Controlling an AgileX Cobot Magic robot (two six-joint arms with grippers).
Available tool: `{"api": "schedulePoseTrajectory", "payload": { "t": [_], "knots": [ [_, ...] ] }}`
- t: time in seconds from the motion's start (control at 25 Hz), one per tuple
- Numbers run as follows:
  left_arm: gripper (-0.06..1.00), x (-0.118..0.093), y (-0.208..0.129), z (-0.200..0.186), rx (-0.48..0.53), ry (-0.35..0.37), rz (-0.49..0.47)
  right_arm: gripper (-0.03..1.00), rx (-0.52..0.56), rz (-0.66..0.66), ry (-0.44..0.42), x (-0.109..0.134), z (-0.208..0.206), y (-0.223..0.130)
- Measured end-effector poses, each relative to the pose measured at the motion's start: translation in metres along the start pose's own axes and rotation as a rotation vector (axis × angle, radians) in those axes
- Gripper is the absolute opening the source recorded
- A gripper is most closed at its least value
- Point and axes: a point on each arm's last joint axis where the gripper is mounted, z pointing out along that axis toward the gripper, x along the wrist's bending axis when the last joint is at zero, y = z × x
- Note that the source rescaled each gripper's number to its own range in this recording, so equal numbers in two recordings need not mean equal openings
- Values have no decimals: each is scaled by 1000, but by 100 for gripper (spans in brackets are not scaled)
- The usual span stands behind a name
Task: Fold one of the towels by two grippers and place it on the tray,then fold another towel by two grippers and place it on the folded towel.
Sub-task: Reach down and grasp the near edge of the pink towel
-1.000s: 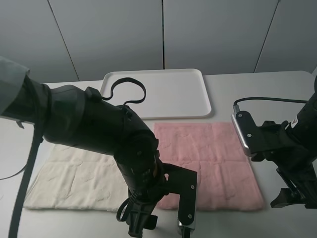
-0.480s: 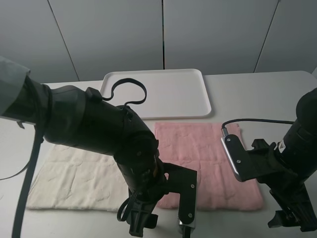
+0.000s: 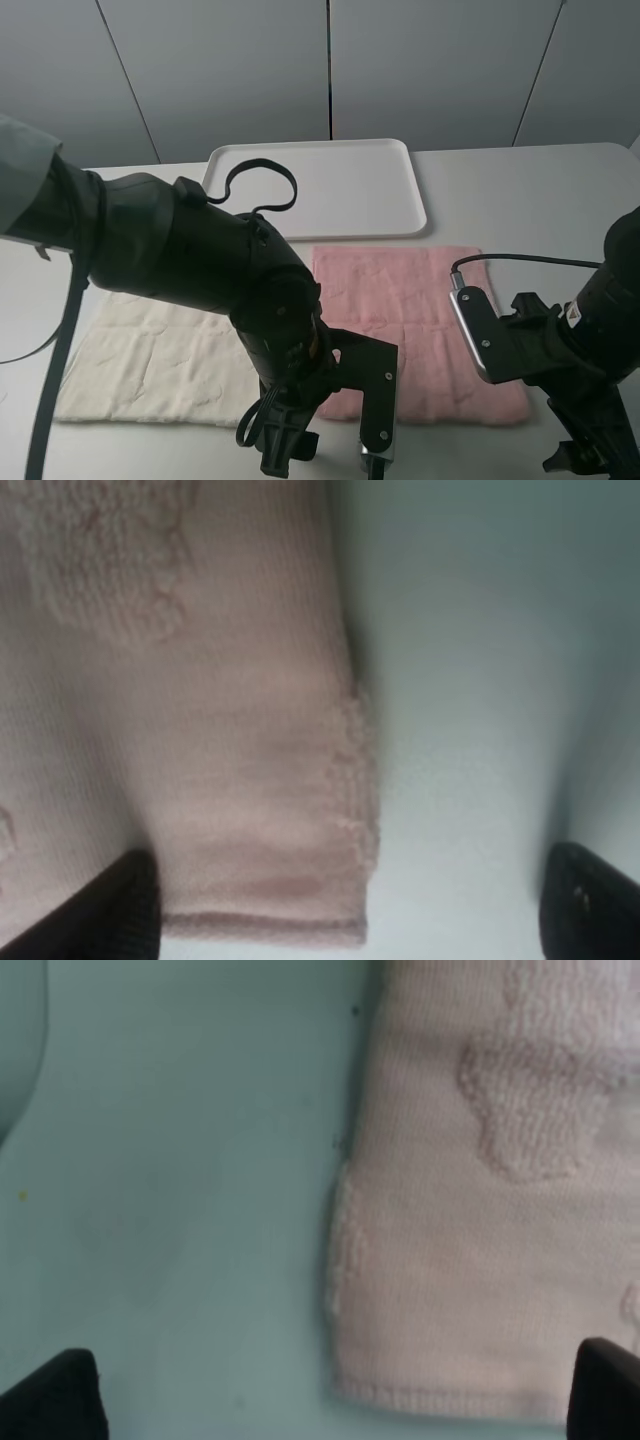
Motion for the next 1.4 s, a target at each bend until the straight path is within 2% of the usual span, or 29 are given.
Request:
{"api": "schedulePoseTrajectory", "payload": {
  "t": [0.12, 0.32, 0.64, 0.96, 1.4],
  "knots": [
    [98, 0, 0, 0, 0, 0, 0, 100, -11, -1, -33, 0, 2, 9],
    [98, 0, 0, 0, 0, 0, -9, 100, 18, 27, 0, 0, 13, 10],
    [98, 0, 0, 0, 1, 2, -21, 100, 83, 14, -27, -2, 16, 4],
    [98, -1, 1, 0, -1, 4, -20, 100, 90, 27, -12, 6, 20, 0],
    [98, 0, 1, 0, 0, 4, -19, 99, 76, 29, -35, 5, 22, 0]
  ]
}}
